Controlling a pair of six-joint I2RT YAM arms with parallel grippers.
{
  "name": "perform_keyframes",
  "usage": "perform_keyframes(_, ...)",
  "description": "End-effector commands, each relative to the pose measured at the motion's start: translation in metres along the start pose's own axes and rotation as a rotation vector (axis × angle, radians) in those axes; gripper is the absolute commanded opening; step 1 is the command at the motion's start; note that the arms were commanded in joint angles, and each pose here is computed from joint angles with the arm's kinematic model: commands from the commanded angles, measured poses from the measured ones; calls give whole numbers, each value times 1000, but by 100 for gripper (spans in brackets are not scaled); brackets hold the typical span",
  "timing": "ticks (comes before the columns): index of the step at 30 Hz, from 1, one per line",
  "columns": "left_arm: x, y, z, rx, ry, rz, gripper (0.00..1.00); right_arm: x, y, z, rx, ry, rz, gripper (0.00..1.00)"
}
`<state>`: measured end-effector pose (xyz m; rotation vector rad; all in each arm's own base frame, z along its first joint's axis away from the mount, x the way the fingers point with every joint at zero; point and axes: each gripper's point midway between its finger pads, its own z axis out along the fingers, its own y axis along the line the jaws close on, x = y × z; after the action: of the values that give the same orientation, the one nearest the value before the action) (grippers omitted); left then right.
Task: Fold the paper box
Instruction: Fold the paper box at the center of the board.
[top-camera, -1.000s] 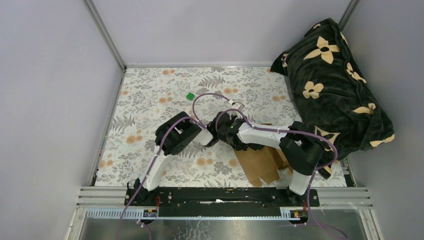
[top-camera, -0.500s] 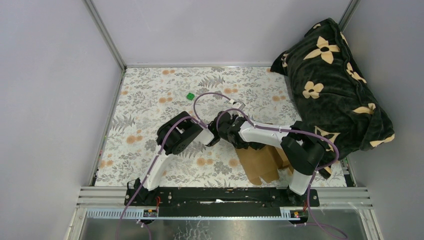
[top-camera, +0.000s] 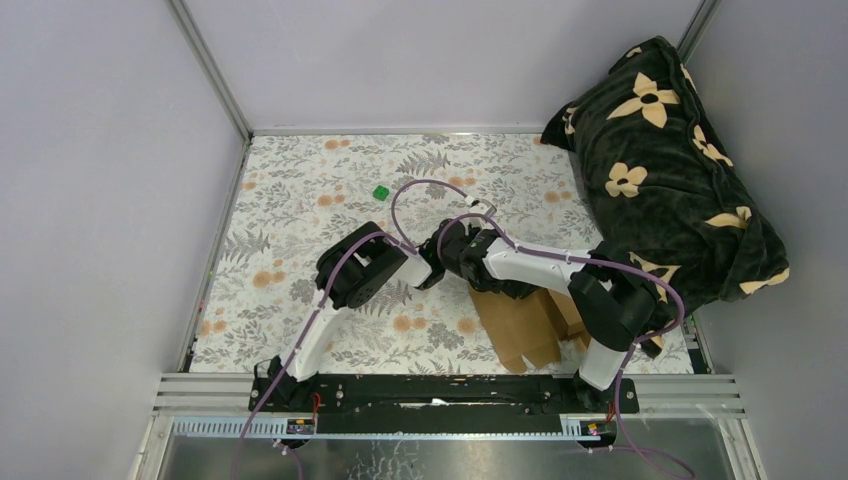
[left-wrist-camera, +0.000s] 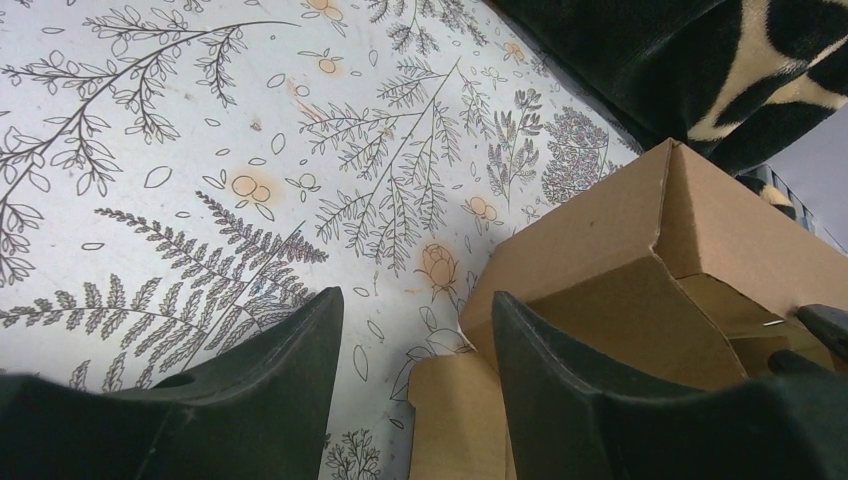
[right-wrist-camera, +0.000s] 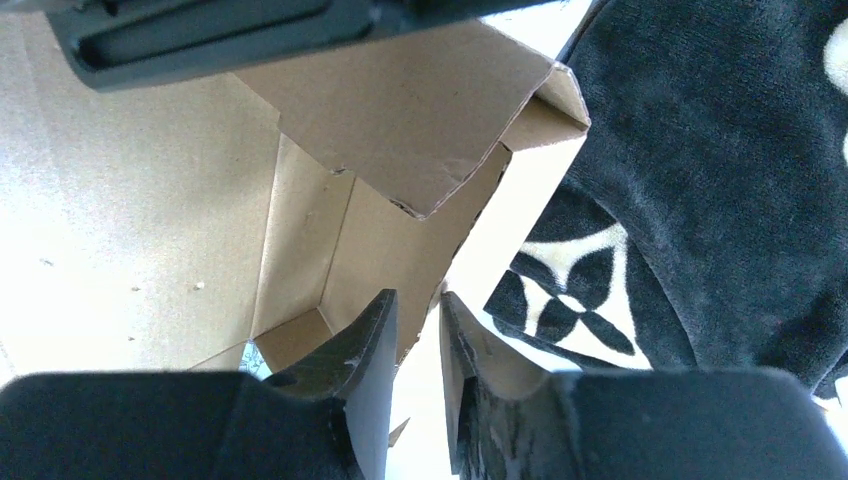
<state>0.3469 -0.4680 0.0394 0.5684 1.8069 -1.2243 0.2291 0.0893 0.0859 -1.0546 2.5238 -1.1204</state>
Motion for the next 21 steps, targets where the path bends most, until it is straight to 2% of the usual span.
perform_keyframes(1,-34,-113,9,364,-129,204,64,-65,2,6,-102,-168,287,30)
perform_keyframes(14,-28,-138,7,489,-106,198,65,-70,-2,18,-166,-155,345,31)
perform_keyframes(21,-28,-141,9,498,-112,193,66,-69,-14,26,-165,-131,392,33)
